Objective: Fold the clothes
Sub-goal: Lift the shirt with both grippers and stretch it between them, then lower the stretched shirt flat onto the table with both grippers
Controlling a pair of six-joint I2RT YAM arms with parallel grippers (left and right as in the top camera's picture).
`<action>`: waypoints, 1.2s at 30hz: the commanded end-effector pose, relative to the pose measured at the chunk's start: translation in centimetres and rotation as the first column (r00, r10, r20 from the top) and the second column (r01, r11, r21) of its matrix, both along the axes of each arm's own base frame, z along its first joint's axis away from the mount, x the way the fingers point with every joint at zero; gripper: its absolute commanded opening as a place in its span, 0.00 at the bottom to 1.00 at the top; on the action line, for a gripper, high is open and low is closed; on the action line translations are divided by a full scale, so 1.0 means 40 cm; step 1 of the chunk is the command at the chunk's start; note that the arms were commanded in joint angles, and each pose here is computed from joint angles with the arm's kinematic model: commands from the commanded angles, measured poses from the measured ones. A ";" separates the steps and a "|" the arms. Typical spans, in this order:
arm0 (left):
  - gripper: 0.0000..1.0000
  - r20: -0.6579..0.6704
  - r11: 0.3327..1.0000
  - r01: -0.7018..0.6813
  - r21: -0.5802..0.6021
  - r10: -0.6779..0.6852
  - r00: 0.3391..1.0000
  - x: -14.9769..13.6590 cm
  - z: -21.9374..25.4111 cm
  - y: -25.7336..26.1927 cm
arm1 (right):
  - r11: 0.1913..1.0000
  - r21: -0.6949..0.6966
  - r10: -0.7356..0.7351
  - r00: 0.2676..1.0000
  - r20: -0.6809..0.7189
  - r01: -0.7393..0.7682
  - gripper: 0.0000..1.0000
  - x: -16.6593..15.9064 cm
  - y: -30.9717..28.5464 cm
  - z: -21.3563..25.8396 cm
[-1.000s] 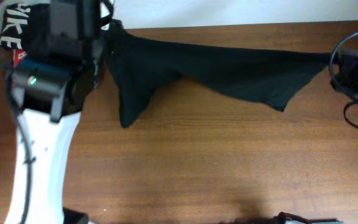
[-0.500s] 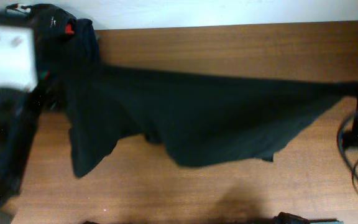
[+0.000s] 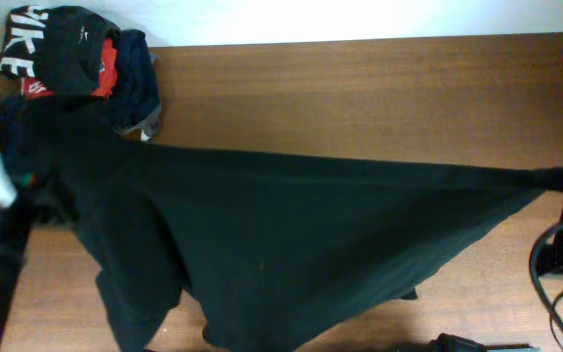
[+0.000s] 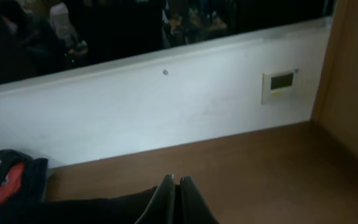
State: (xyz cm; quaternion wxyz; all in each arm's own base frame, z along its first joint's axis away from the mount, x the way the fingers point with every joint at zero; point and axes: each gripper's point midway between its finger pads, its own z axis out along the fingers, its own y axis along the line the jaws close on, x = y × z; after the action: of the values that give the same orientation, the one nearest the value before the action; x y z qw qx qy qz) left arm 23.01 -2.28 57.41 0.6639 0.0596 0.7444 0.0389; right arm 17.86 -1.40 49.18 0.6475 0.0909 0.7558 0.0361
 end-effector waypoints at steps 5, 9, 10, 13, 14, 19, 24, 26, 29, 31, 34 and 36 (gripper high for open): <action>0.00 -0.247 0.997 -0.027 0.069 0.044 0.968 0.192 -0.166 -0.046 | 0.996 0.040 -0.066 0.980 -0.189 0.075 0.04 0.116 -0.074 -0.094; 0.00 -0.349 0.994 -0.019 0.107 0.056 0.935 0.275 -0.249 -0.071 | 0.994 0.073 -0.053 0.947 -0.317 0.080 0.04 0.184 -0.098 -0.170; 0.00 -0.373 0.993 -0.016 0.115 0.058 0.926 0.297 -0.270 -0.078 | 0.993 0.082 -0.050 0.936 -0.349 0.083 0.04 0.204 -0.106 -0.191; 0.00 -0.436 0.991 -0.009 0.134 0.067 0.897 0.357 -0.334 -0.097 | 0.992 0.093 -0.032 0.901 -0.432 0.080 0.04 0.260 -0.124 -0.249; 0.00 -0.456 0.990 -0.008 0.139 0.071 0.887 0.376 -0.355 -0.103 | 0.992 0.102 -0.024 0.889 -0.457 0.079 0.04 0.279 -0.128 -0.270; 0.00 -0.543 0.986 0.011 0.169 0.084 0.836 0.466 -0.465 -0.133 | 0.986 0.139 0.005 0.820 -0.572 0.090 0.04 0.372 -0.159 -0.377; 0.00 -0.601 0.981 0.024 0.190 0.097 0.794 0.563 -0.578 -0.163 | 0.979 0.180 0.047 0.761 -0.647 0.092 0.04 0.484 -0.190 -0.496; 0.00 -0.612 0.981 0.027 0.194 0.099 0.785 0.597 -0.615 -0.174 | 0.978 0.185 0.053 0.756 -0.653 0.091 0.04 0.524 -0.202 -0.528; 0.00 -0.620 0.980 0.029 0.197 0.102 0.778 0.652 -0.669 -0.191 | 0.979 0.185 0.053 0.759 -0.649 0.090 0.04 0.589 -0.224 -0.571; 0.00 -0.619 0.980 0.029 0.197 0.101 0.779 0.692 -0.706 -0.204 | 0.980 0.183 0.055 0.765 -0.642 0.083 0.04 0.632 -0.233 -0.599; 0.00 -0.610 0.981 0.027 0.194 0.099 0.786 0.744 -0.751 -0.220 | 0.982 0.178 0.062 0.774 -0.630 0.066 0.04 0.690 -0.236 -0.636; 0.00 -0.600 0.981 0.024 0.190 0.097 0.794 0.783 -0.783 -0.232 | 0.983 0.175 0.070 0.780 -0.621 0.051 0.04 0.730 -0.233 -0.664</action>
State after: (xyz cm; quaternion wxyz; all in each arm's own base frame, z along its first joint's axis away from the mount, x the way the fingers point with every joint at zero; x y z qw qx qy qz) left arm 52.58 -11.81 27.95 0.3819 0.1285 0.9107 0.0908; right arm 45.43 -10.72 24.13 0.3496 0.1627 0.9189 0.0828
